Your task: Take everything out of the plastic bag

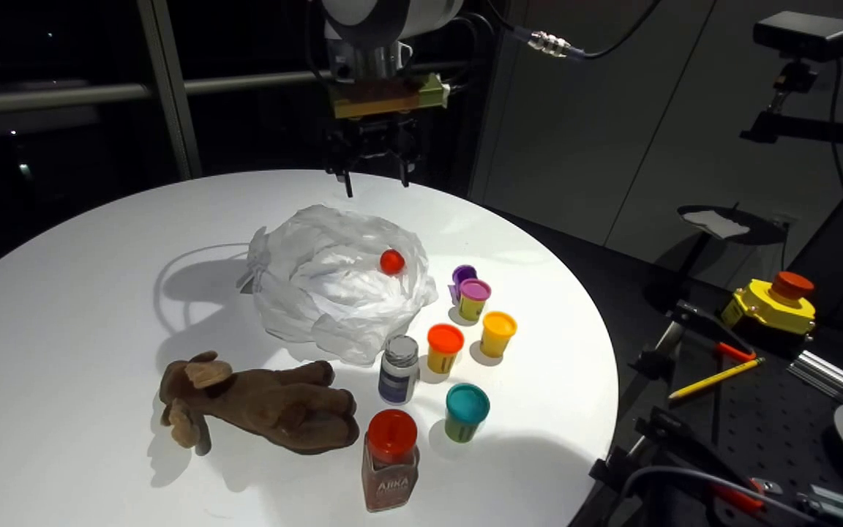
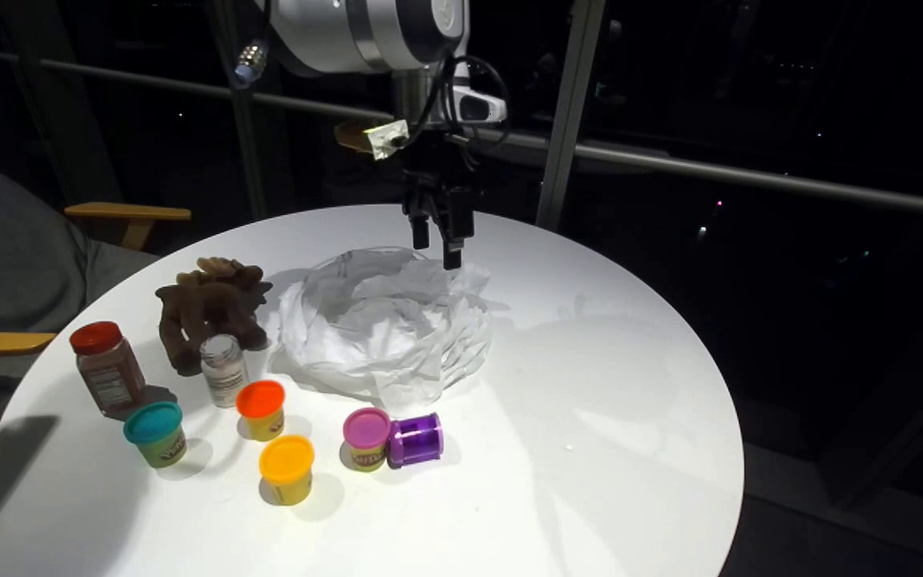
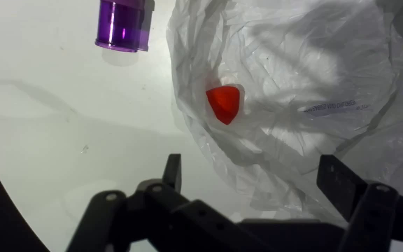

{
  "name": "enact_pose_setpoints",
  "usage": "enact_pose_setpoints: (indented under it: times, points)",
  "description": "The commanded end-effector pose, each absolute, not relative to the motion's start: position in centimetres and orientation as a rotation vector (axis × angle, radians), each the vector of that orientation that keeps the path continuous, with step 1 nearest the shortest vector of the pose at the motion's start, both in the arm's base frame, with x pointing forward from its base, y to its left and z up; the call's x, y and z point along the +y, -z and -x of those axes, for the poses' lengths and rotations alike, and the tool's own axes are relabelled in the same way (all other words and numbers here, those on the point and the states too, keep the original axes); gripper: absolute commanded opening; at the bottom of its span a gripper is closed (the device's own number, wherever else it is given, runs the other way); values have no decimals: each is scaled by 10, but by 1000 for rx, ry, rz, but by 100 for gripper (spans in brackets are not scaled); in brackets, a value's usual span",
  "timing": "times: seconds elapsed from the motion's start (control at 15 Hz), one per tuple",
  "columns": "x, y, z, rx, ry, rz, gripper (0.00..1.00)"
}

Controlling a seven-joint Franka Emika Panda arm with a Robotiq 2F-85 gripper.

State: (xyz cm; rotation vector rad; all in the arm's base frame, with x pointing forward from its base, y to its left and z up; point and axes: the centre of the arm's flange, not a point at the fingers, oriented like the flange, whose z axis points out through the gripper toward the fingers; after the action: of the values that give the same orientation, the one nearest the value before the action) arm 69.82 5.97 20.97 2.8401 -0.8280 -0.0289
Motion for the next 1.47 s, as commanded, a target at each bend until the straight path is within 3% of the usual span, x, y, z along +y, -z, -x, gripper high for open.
enact_pose_setpoints:
  times: [0.0,0.73,1.4]
  points:
    - [92,-192,-688,-918,-88,-2786,100]
    - [106,-104,-667,-1368,38,-2612,100]
    - [72,-84,-654,-1879,-91,-2258,100]
